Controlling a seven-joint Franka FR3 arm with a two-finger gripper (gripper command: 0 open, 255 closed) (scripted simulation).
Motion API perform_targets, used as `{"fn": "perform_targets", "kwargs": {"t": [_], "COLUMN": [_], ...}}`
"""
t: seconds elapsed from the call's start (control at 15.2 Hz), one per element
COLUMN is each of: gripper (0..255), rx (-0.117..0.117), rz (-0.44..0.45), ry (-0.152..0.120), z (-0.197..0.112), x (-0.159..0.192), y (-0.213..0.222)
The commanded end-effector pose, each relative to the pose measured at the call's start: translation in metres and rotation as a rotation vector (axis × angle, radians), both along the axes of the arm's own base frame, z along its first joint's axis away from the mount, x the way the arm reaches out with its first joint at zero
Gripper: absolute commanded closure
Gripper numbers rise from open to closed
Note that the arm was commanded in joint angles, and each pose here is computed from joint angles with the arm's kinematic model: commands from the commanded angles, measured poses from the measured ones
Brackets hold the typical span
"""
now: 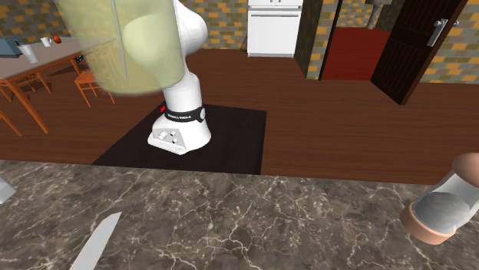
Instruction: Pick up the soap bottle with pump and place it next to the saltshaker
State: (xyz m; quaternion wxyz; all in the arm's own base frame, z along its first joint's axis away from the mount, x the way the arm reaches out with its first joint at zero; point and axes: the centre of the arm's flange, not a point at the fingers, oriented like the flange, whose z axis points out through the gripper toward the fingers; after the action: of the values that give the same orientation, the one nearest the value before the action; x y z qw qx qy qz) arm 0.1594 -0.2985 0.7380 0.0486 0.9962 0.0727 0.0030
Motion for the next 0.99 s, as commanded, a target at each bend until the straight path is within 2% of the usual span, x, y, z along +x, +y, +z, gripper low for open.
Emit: {"fn": "perform_targets", "kwargs": {"t": [0.0, 0.92], "gripper": [255, 255], "rx": [0.000, 0.000], "rz": [0.001, 0.001], "ry": [0.001, 0.001], "z": [0.000, 0.001], "x": [-0.026, -0.197], "y": [-0.011, -0.081]}}
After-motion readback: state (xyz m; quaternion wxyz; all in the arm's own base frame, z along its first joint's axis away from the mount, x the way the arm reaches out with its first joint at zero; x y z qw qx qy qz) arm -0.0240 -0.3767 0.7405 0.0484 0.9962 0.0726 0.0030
